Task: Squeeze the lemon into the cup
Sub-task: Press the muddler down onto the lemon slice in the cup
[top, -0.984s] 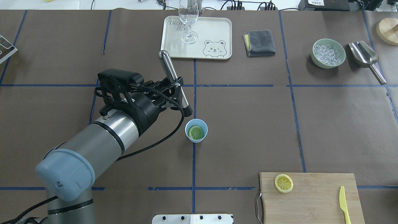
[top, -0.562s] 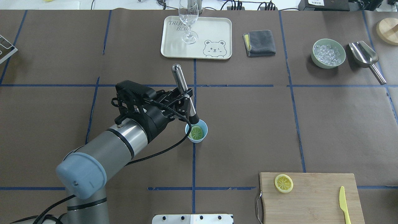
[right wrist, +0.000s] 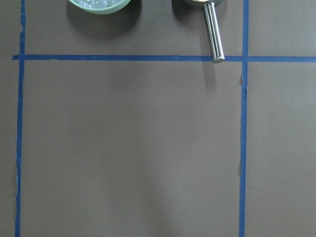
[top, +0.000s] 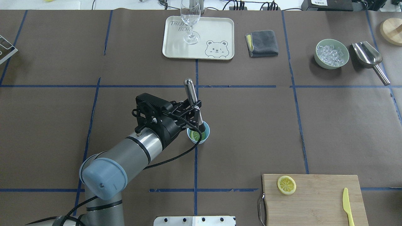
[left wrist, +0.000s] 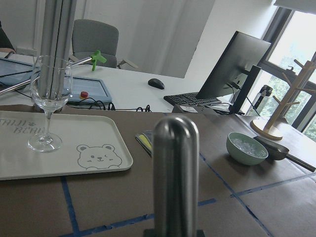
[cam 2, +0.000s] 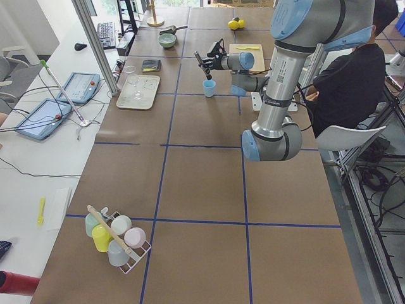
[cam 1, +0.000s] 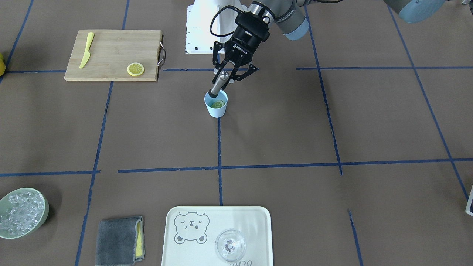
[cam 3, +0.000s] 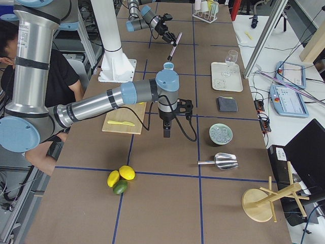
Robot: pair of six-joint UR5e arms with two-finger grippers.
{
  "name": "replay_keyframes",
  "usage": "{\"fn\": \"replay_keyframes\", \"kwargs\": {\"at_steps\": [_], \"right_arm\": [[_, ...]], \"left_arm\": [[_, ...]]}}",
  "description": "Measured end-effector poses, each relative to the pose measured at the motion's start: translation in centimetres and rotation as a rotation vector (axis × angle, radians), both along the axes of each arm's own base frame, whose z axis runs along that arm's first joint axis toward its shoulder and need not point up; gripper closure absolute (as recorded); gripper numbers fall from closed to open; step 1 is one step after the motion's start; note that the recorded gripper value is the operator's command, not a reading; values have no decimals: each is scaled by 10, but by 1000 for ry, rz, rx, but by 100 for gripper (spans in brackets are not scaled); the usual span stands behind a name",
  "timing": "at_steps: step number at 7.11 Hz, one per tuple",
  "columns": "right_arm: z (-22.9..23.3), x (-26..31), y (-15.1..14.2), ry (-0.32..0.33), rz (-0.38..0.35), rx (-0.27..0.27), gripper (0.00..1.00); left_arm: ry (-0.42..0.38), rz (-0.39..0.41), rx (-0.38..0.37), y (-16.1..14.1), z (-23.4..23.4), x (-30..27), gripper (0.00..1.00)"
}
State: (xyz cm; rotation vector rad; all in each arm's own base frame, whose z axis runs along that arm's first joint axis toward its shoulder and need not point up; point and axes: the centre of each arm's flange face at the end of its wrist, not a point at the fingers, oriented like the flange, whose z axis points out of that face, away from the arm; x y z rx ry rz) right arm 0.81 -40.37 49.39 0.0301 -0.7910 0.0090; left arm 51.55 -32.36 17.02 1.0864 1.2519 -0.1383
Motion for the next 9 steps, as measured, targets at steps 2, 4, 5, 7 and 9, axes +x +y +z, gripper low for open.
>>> {"fn": "replay_keyframes", "kwargs": {"at_steps": [2, 4, 5, 7, 9], "right_arm": [[0, 1, 0, -5, 2, -1, 0], [-1, 1, 0, -6, 3, 1, 0], [-1, 1, 0, -6, 3, 2, 0], [-2, 1, 0, -6, 3, 3, 0], [-4, 3, 0, -7, 7, 5, 0]], "left_arm": [[-17, 4, 0, -1, 5, 8, 100], [-40, 6, -4, -3, 15, 17, 100], [-54, 8, -8, -4, 24, 26, 100], [-59, 12, -11, -5, 41, 41, 100], [-57, 20, -9, -3, 43, 45, 100]]}}
